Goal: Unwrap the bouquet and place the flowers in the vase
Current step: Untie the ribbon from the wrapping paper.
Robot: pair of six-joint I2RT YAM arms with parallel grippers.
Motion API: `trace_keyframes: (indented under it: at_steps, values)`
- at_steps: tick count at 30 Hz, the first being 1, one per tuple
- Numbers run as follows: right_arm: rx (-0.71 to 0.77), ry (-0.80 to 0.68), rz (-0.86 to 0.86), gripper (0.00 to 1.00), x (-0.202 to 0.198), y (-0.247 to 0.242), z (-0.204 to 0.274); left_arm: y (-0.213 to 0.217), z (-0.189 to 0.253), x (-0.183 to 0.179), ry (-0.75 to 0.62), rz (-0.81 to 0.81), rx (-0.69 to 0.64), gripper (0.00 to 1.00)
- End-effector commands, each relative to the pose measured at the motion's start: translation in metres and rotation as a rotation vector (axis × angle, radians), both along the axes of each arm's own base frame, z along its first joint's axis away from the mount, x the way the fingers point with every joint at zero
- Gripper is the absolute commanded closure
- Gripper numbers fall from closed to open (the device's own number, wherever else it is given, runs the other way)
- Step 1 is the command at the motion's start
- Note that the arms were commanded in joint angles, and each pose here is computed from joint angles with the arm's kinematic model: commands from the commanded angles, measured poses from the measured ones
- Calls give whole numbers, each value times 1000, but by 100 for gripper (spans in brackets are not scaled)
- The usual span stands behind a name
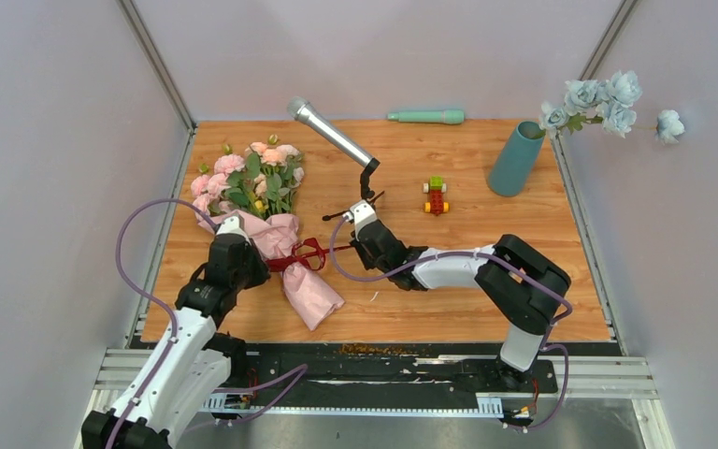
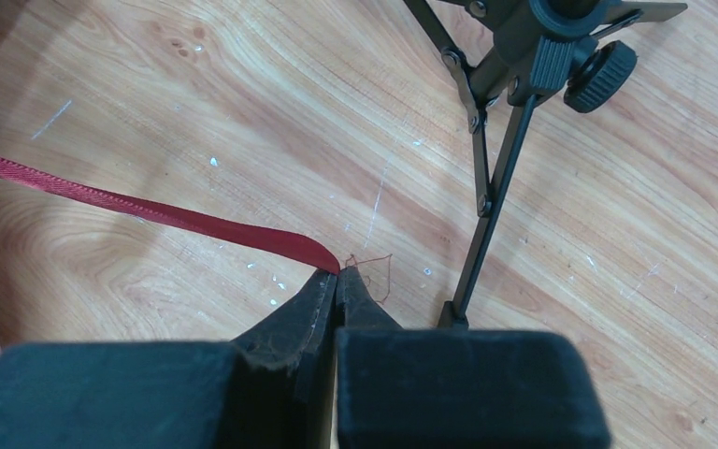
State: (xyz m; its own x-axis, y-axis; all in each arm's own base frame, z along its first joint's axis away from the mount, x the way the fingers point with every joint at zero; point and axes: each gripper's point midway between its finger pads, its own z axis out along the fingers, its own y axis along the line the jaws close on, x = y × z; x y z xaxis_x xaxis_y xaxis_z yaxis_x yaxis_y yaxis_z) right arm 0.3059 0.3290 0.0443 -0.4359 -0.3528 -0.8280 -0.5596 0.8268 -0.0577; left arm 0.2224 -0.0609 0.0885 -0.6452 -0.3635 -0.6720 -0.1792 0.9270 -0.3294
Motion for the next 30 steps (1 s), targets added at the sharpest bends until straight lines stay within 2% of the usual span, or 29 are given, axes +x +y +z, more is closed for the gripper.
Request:
trace_keyframes:
  at_steps: [1,14,30]
  values:
    - [33,-16,-46,100,5,-8,16,2,28,11,-69,-3,1,100]
    - [45,-6,-110,100,11,-31,23,13,58,24,-124,20,12,100]
    - [86,27,-201,100,19,-67,37,39,85,26,-165,81,98,100]
